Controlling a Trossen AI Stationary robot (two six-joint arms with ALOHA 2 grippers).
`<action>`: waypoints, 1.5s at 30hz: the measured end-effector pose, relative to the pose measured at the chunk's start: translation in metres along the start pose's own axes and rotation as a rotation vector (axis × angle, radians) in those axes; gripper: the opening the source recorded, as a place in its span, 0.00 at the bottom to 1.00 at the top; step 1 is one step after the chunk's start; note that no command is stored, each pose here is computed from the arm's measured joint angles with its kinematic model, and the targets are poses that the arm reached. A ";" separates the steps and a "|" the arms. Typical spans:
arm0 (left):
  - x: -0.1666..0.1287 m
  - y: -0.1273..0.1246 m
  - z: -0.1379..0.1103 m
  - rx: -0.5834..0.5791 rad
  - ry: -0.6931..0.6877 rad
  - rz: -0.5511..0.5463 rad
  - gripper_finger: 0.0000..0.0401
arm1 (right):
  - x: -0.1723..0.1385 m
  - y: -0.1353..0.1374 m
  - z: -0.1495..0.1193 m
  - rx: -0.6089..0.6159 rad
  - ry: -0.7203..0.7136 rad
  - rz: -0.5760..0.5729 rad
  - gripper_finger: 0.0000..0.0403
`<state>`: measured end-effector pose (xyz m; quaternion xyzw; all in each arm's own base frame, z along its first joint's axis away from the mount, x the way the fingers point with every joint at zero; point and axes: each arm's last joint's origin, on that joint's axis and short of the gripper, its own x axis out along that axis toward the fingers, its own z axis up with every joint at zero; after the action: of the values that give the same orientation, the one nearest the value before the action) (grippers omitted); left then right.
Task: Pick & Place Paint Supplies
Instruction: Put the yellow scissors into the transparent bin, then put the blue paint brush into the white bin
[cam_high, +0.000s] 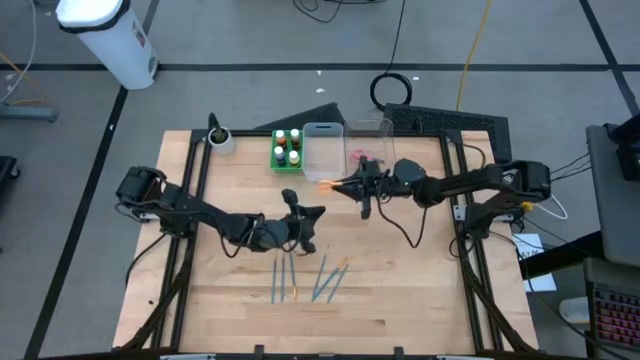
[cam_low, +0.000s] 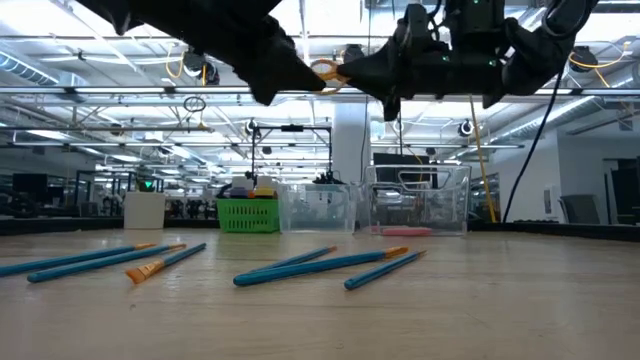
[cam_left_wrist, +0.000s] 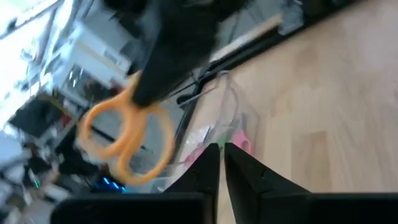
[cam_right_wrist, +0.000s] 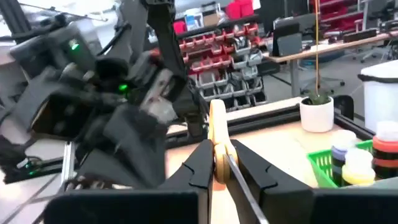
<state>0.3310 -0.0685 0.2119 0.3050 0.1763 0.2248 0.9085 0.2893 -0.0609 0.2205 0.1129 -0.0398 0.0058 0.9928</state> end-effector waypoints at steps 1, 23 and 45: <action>0.002 0.002 -0.001 -0.046 0.002 0.007 0.10 | -0.003 -0.002 0.002 -0.007 0.000 -0.010 0.05; 0.047 0.038 -0.057 -0.596 0.271 -0.246 0.62 | -0.073 -0.111 -0.027 0.109 0.447 -0.861 0.17; -0.038 0.042 -0.043 -0.934 0.758 -0.539 0.63 | -0.088 -0.022 0.048 -0.045 0.221 -0.605 0.49</action>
<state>0.2668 -0.0384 0.2134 -0.2765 0.4382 0.1343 0.8447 0.1984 -0.0931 0.2549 0.0965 0.1037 -0.2783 0.9500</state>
